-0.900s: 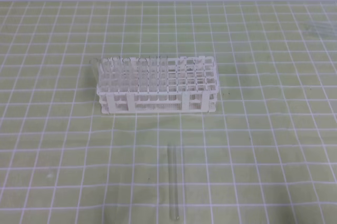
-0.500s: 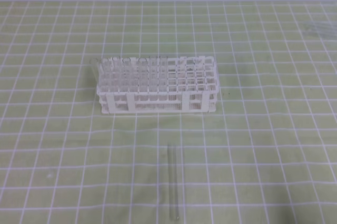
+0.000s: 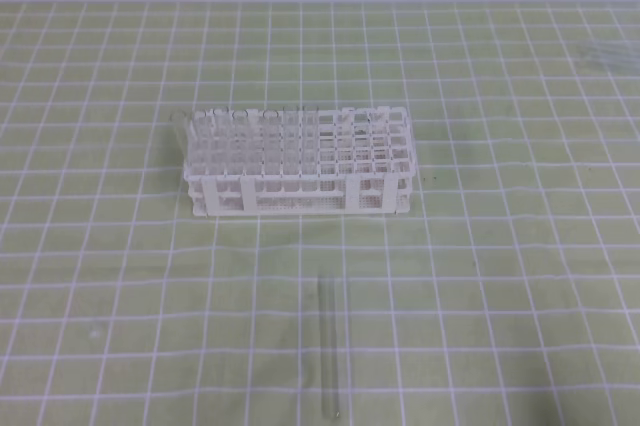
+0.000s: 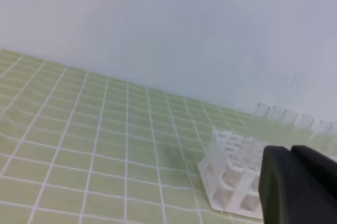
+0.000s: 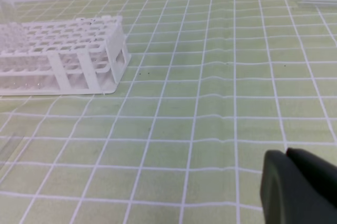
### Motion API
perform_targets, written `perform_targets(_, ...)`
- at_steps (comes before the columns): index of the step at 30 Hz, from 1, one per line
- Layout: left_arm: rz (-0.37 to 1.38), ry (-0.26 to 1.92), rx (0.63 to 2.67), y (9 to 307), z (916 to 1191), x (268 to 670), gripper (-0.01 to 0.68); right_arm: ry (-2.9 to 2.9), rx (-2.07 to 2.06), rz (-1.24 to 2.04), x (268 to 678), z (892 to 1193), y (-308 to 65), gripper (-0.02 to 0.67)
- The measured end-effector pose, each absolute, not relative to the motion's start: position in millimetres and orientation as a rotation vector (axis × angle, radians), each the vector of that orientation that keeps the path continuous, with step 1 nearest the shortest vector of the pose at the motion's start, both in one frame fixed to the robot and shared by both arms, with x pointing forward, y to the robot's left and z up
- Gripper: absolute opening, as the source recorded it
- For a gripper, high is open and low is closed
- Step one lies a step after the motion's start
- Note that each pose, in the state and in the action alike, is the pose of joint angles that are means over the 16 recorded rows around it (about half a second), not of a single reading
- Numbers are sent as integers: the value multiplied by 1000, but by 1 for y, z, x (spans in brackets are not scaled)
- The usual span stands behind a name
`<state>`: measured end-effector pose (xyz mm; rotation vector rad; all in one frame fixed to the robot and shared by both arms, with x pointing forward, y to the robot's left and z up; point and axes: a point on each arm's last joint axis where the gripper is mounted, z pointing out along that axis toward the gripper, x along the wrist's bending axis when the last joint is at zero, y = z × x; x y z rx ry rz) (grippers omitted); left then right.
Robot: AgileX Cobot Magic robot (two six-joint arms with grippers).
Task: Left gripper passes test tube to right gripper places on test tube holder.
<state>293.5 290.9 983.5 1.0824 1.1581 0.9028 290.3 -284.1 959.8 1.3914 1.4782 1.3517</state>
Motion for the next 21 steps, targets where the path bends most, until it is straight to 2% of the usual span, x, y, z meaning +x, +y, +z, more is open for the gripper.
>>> perform_targets(16,899,1164,1083,291,984,294,-3,1510,1299,1247,291,959,-287,-18)
perform_targets(21,889,1169,1074,291,984,294,-3,1457,1296,1311,292,964,-287,-18)
